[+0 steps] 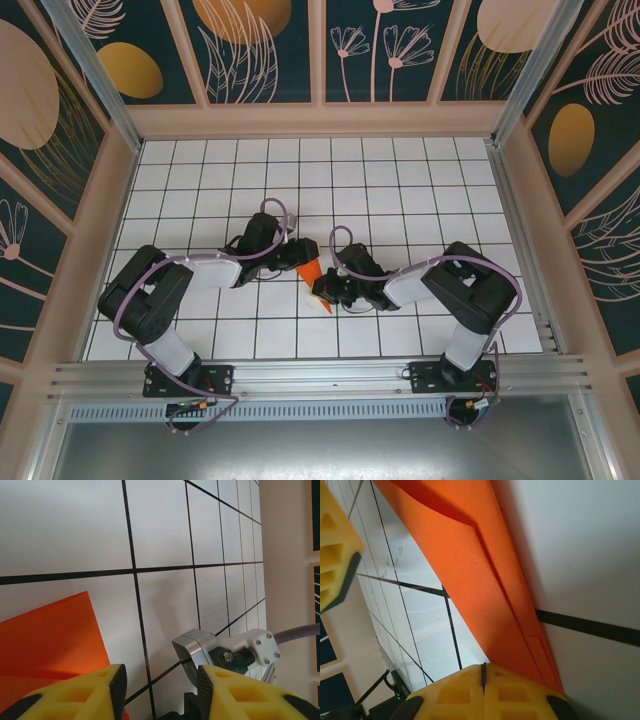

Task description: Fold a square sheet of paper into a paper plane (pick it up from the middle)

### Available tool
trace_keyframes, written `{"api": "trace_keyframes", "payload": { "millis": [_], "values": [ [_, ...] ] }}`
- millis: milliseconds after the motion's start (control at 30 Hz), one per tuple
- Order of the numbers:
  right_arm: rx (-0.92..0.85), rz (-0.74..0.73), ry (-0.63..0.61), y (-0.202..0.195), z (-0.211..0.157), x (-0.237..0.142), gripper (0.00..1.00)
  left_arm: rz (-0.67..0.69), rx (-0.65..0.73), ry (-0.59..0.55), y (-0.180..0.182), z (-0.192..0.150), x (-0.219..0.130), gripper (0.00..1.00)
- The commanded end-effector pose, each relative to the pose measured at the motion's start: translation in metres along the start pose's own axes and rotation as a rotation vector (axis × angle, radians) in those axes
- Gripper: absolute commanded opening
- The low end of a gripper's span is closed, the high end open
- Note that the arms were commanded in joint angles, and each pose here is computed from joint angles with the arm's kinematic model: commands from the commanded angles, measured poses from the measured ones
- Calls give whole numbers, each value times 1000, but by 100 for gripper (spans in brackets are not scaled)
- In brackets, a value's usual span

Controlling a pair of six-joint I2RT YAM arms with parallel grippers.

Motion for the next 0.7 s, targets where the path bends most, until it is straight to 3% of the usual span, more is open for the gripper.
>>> {"api": "trace_keyframes", "payload": {
  "millis": [0,200,300,367,667],
  "values": [
    [34,-84,-10,-17,-4,4,1,-41,-9,24,-2,-4,8,44],
    [27,-83,-13,-15,-2,4,0,-11,-25,38,11,-11,14,43],
    [23,-78,-19,-12,-2,3,0,43,-48,37,23,-13,19,37],
    [18,-79,-22,-11,-1,3,1,79,-67,38,32,-14,22,29],
    [-19,-55,-32,0,2,0,1,261,-131,35,69,-25,26,16]
  ]
}}
Point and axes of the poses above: each hand's point on the last joint's axis, 136 mm out from that joint toward the fingers, its own x axis out along the fingers, its own y axis along the line the jaws close on, z = x × y, the point moved 8 cm from there along -x, back along the fingers, and after that the axes turned 4 degrees about -x, right-handed, at the moved point
